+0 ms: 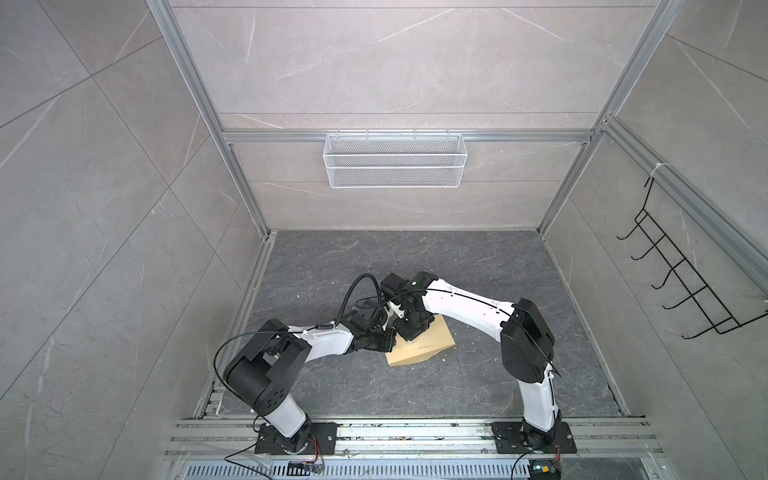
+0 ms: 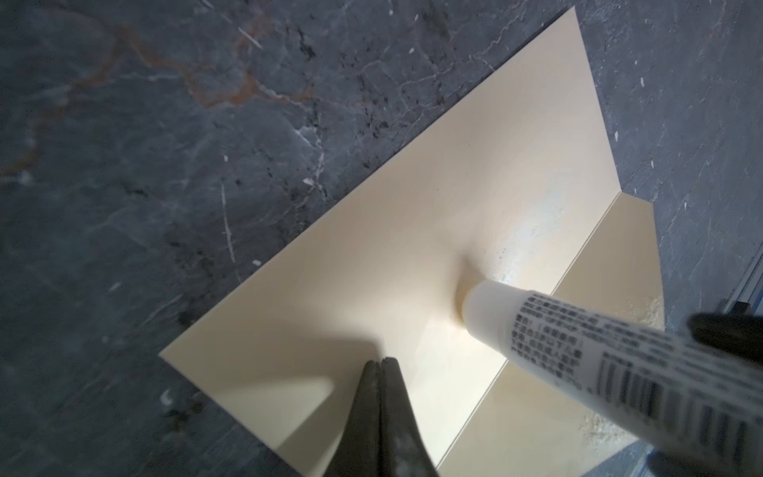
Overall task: Place the letter into the envelope and seal it
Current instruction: 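Lower the glue stick tip onto the envelope flap with the right gripper, then rub the glue stick along the envelope flap with the right gripper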
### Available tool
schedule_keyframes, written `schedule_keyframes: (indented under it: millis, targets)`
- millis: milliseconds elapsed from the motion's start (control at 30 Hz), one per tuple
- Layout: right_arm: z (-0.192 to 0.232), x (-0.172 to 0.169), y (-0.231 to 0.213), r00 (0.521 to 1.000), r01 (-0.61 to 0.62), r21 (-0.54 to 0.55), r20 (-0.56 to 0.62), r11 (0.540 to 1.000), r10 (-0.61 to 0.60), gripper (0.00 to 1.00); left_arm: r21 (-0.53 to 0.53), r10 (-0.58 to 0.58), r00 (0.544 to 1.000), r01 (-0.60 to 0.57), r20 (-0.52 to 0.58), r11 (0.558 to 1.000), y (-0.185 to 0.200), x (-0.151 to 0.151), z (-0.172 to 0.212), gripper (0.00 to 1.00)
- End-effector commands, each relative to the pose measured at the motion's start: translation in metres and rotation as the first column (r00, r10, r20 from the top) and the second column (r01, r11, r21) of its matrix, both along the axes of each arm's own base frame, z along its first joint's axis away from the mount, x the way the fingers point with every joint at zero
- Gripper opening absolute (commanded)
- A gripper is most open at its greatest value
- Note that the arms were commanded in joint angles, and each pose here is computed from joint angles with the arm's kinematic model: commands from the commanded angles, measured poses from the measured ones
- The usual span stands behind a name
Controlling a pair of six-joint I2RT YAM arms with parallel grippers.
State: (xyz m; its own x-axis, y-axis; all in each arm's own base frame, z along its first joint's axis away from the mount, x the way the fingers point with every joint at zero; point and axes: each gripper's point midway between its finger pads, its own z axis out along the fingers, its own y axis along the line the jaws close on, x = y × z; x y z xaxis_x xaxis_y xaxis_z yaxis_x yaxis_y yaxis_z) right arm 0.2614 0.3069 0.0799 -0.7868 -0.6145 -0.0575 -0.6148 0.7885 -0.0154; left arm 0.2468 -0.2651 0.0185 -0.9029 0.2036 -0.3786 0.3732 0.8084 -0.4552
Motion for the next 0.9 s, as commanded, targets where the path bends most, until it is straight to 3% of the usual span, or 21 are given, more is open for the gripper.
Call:
schedule_keyframes:
  millis: [0,867]
  targets:
    - [-0.008,-0.001,-0.005,1.000,-0.020,-0.048,0.000,0.999,0.020,0.00,0.114,0.015,0.996,-0.005,-0.091,0.993,0.022,-0.019,-0.032,0.00]
    - [-0.004,0.000,-0.032,0.999,-0.016,-0.129,0.044,0.992,0.021,0.00,0.120,0.016,0.995,-0.004,-0.103,0.993,0.022,-0.020,-0.036,0.00]
